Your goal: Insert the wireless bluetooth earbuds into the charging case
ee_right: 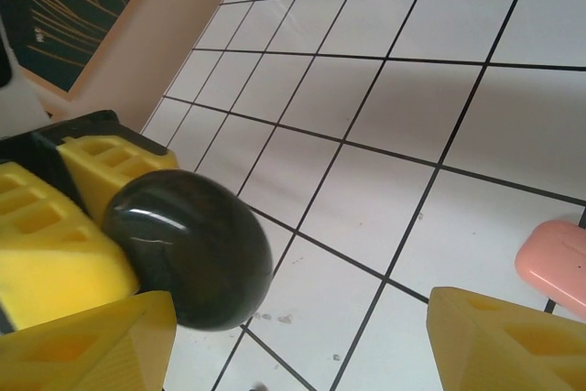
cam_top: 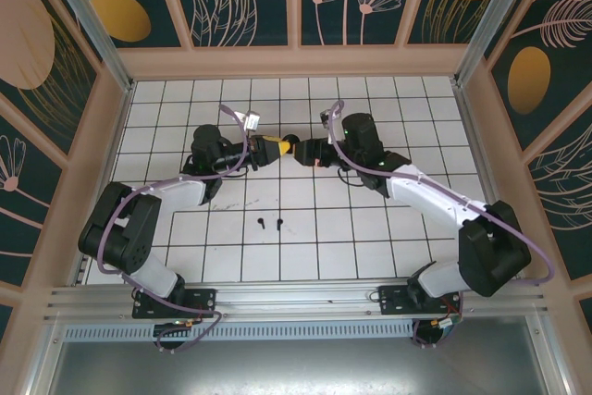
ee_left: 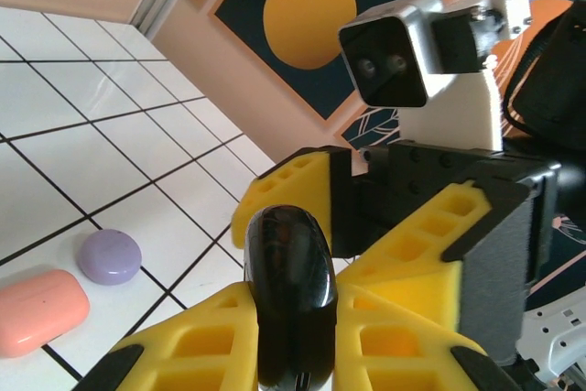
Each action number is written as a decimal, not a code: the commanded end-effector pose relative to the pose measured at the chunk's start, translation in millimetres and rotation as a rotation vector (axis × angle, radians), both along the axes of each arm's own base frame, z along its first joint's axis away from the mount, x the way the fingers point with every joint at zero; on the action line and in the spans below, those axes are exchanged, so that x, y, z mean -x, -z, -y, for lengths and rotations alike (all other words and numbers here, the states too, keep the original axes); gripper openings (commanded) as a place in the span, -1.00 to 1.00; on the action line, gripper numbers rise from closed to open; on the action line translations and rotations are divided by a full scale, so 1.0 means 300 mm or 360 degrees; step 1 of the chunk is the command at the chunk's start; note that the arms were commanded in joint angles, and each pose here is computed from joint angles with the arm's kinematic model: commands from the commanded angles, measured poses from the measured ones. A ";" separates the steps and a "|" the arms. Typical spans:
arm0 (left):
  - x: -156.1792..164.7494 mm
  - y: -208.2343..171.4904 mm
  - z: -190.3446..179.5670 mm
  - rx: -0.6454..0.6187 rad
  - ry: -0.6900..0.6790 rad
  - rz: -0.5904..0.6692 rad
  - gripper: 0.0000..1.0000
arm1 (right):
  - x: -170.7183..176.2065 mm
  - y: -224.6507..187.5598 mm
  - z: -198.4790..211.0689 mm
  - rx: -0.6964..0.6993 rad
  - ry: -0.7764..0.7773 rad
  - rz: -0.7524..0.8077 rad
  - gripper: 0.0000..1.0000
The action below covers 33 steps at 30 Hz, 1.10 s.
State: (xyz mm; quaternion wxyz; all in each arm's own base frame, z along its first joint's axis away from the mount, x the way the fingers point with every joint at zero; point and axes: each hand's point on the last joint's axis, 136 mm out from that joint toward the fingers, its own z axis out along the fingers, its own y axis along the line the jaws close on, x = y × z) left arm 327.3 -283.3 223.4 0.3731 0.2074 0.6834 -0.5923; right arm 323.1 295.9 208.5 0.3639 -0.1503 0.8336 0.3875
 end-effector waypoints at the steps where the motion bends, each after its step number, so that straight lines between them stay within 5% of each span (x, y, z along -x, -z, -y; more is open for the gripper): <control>1: 0.024 -0.079 0.009 0.0043 0.0061 0.0096 -1.00 | -0.044 -0.069 -0.022 -0.0051 -0.0008 0.0106 0.45; 18: 0.052 -0.127 0.000 0.0060 0.0077 0.0161 -1.00 | -0.106 0.027 0.108 -0.0033 0.0227 -0.0006 0.37; 33: 0.106 -0.185 0.005 0.0186 0.0214 0.0195 -1.00 | 0.069 -0.153 0.035 -0.0390 -0.0296 0.0061 0.19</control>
